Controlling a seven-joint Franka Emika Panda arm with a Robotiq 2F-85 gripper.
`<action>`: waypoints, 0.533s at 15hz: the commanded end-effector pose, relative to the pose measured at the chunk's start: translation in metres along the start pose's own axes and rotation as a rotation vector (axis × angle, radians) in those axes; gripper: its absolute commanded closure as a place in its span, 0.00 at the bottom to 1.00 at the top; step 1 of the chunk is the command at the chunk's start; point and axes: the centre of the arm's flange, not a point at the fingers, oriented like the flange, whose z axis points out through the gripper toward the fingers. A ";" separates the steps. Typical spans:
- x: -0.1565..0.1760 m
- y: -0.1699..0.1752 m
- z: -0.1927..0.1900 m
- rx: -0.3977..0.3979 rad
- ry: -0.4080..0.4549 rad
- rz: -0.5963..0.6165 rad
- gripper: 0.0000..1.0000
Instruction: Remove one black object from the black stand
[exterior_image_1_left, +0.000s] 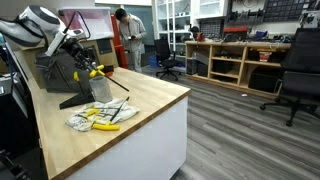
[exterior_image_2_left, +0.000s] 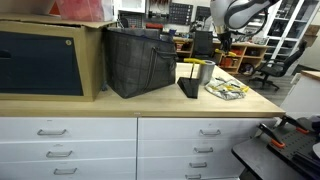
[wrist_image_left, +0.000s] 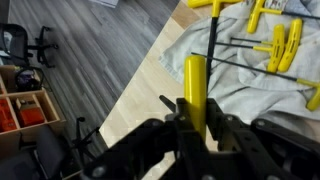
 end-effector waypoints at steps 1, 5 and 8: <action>-0.029 -0.031 0.011 -0.069 -0.033 -0.159 0.94; -0.047 -0.055 0.032 -0.072 -0.094 -0.364 0.94; -0.053 -0.074 0.037 -0.116 -0.091 -0.492 0.94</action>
